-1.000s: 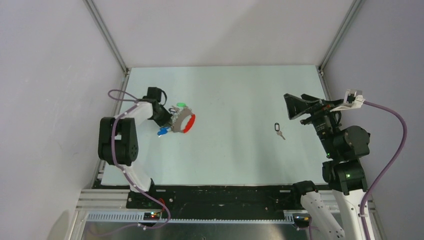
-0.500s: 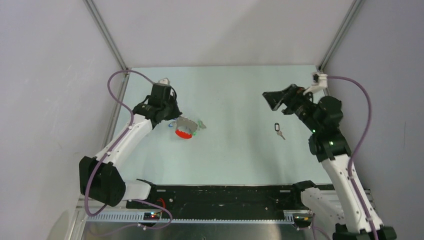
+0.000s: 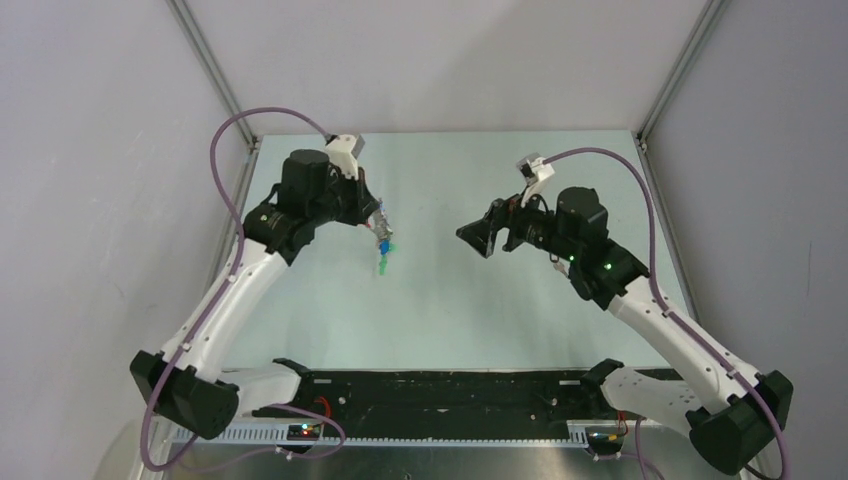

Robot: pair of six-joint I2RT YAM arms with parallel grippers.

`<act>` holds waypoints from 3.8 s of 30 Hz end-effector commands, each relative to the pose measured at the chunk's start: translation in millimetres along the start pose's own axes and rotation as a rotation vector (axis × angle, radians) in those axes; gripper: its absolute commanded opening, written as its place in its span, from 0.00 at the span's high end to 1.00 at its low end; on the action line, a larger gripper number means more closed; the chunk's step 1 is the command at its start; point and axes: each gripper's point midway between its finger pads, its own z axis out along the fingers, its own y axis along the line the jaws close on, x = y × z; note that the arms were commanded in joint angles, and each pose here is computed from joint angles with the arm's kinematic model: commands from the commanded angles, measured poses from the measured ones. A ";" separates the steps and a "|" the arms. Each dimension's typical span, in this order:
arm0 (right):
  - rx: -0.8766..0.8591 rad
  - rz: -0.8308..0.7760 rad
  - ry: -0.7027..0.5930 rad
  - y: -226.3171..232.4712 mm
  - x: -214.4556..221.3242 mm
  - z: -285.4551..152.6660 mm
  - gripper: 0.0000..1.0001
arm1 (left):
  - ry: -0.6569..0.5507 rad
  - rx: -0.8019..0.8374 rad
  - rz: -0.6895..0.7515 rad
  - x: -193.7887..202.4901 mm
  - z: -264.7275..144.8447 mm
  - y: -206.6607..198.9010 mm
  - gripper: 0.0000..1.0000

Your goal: Remove the keys from the keyring

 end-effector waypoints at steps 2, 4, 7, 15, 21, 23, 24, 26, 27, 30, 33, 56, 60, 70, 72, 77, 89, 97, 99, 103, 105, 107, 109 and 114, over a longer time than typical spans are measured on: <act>-0.070 -0.063 -0.054 12.2 -16.2 12.3 0.01 | -0.181 0.222 0.259 -41.2 -42.0 -54.4 1.00; -0.115 -0.063 -0.064 18.0 -16.4 15.4 0.01 | -0.241 0.285 0.314 -45.1 -54.4 -67.0 1.00; -0.174 -0.107 -0.086 24.9 -17.3 15.6 0.00 | -0.308 0.389 0.426 -40.6 -67.2 -85.5 1.00; -0.331 -0.495 -0.132 46.8 -8.2 8.4 0.21 | -0.603 0.477 0.661 -23.8 -93.3 -104.4 1.00; -0.431 -0.569 -0.158 62.0 -7.6 11.1 0.29 | -0.629 0.568 0.793 -7.7 -98.5 -115.9 1.00; -0.476 -0.569 -0.151 67.2 -2.9 13.1 0.30 | -0.622 0.588 0.811 -4.1 -96.7 -117.9 1.00; -0.487 -0.562 -0.142 67.6 0.3 15.9 0.30 | -0.618 0.642 0.836 3.0 -98.8 -124.1 1.00; -0.506 -0.554 -0.134 69.4 3.9 19.6 0.31 | -0.624 0.731 0.923 18.7 -101.4 -132.4 1.00; -0.510 -0.556 -0.123 68.6 8.0 22.2 0.31 | -0.634 0.773 0.984 29.8 -101.7 -134.8 1.00; -0.515 -0.620 -0.095 65.3 19.4 26.2 0.32 | -0.639 0.820 1.041 42.9 -99.7 -136.6 1.00; -0.525 -0.689 -0.046 64.9 38.3 29.8 0.32 | -0.622 0.881 1.040 52.9 -100.7 -140.6 1.00; -0.523 -0.779 -0.037 58.4 59.3 36.6 0.44 | -0.631 0.917 1.095 65.7 -96.7 -140.6 1.00; -0.511 -0.794 -0.056 58.1 51.3 28.8 0.42 | -0.650 0.912 1.108 64.3 -98.9 -140.9 1.00; -0.502 -0.840 -0.115 55.8 37.0 31.2 0.39 | -0.655 1.006 1.114 71.9 -109.1 -149.1 1.00; -0.512 -0.859 -0.130 57.8 35.4 32.3 0.38 | -0.655 1.020 1.115 73.4 -110.1 -150.1 1.00; -0.563 -0.927 -0.157 67.0 32.7 32.2 0.38 | -0.656 1.060 1.123 77.5 -112.8 -152.7 1.00; -0.611 -1.011 -0.055 70.3 60.9 47.7 0.35 | -0.663 1.139 1.129 82.3 -122.3 -158.5 1.00; -0.760 -1.029 -0.028 92.8 83.7 43.4 0.32 | -0.650 1.133 1.128 81.1 -119.9 -158.0 1.00; -0.792 -1.022 -0.025 98.0 87.0 42.3 0.36 | -0.651 1.133 1.129 79.4 -119.8 -158.6 1.00; -0.857 -1.007 -0.017 108.8 92.6 39.5 0.39 | -0.661 1.137 1.139 77.8 -121.6 -159.5 1.00; -0.868 -1.004 -0.013 110.9 94.8 39.8 0.39 | -0.665 1.136 1.142 76.8 -122.7 -159.9 1.00; -0.875 -1.000 -0.007 111.4 96.6 39.4 0.43 | -0.674 1.133 1.149 75.5 -124.6 -160.2 1.00; -0.879 -0.998 0.002 111.0 98.6 38.0 0.54 | -0.679 1.122 1.154 75.0 -124.8 -159.6 1.00; -0.830 -1.004 0.063 99.1 105.4 35.3 0.86 | -0.708 1.040 1.186 69.8 -122.8 -154.2 1.00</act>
